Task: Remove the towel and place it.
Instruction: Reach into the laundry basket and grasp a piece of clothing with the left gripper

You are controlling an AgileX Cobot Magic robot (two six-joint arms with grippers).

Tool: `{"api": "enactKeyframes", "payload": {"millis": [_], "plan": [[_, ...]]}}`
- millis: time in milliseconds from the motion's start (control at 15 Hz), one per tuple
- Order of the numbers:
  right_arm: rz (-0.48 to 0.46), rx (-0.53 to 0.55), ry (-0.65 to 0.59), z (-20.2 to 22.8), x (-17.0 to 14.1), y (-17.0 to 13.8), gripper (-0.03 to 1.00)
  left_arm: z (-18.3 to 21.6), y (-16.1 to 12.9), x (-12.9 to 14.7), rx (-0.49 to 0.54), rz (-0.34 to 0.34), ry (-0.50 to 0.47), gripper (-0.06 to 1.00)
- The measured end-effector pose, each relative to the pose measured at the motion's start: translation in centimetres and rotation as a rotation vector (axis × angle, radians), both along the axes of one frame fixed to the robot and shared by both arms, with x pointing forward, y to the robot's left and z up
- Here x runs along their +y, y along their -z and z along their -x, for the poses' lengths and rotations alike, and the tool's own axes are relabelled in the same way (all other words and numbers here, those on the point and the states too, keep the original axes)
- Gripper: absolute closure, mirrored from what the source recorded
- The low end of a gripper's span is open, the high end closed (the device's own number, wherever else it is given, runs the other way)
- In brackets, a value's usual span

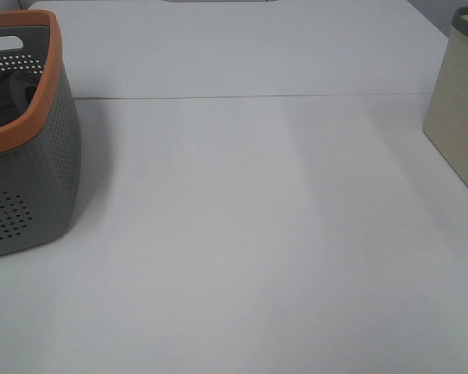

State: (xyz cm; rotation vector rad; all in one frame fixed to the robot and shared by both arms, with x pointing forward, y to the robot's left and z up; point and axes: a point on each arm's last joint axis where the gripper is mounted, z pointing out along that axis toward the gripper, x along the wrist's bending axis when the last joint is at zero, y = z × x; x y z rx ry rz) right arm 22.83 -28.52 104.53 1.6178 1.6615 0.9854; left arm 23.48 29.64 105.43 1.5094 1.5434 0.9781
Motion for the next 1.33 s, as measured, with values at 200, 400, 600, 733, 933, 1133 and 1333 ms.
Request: {"api": "enactKeyframes", "payload": {"millis": [200,400,600,733,933,1133,1333], "plan": [[0.000,0.000,0.000,0.00,0.00,0.00,0.12,0.00,0.00,0.00,0.000,0.000,0.000,-0.04],[0.000,0.000,0.000,0.00,0.00,0.00,0.12,0.00,0.00,0.00,0.000,0.000,0.000,-0.04],[0.000,0.000,0.000,0.00,0.00,0.00,0.12,0.00,0.00,0.00,0.000,0.000,0.000,-0.04],[0.000,0.000,0.000,0.00,0.00,0.00,0.12,0.00,0.00,0.00,0.000,-0.001,0.000,-0.04],[0.000,0.000,0.000,0.00,0.00,0.00,0.12,0.00,0.00,0.00,0.000,-0.001,0.000,-0.04],[0.000,0.000,0.000,0.00,0.00,0.00,0.12,0.00,0.00,0.00,0.000,-0.001,0.000,-0.04],[0.000,0.000,0.000,0.00,0.00,0.00,0.12,0.00,0.00,0.00,0.000,-0.001,0.000,-0.04]]}}
